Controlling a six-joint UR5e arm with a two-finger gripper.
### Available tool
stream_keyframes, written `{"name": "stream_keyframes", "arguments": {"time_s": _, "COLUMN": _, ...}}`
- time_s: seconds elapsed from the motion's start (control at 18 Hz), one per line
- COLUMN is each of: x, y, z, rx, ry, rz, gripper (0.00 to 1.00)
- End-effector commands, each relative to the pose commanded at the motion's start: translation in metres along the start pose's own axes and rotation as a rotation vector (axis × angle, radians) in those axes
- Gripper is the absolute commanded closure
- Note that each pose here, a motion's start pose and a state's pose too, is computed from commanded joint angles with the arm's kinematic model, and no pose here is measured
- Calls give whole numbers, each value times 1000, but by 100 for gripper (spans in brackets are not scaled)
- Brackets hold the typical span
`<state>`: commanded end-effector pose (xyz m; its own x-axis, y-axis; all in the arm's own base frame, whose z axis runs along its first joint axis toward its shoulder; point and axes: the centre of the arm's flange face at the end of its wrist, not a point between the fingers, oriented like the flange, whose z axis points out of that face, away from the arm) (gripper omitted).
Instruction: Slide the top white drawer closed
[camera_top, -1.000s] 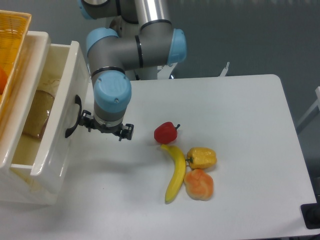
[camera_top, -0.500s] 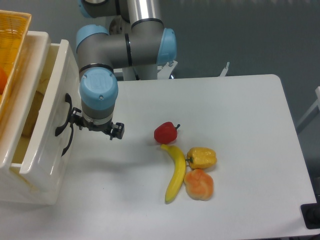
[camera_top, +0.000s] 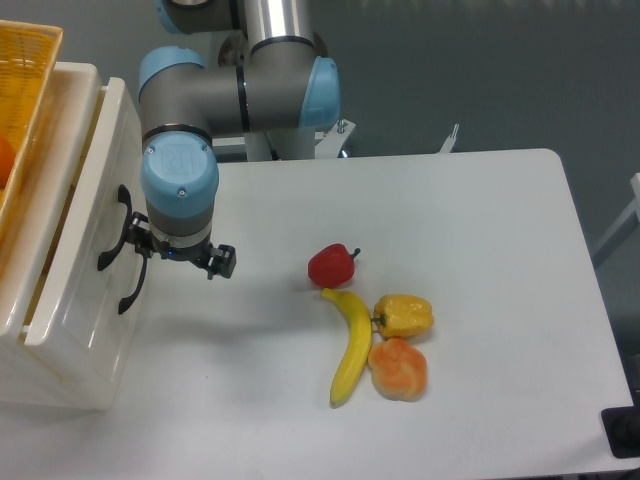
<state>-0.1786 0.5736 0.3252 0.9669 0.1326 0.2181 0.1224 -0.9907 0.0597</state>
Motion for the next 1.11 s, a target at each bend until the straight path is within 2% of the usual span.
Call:
{"name": "stream_keyframes", "arguments": {"time_s": 0.89, "x": 9, "y": -4, "z": -5, "rx": 8, "ry": -9, "rz": 22, "gripper": 0}}
{"name": "stream_keyframes", "arguments": {"time_s": 1.11, "x": 0, "y": -4, "z": -7, "rx": -4, "ry": -43, "rz": 19, "gripper": 0}}
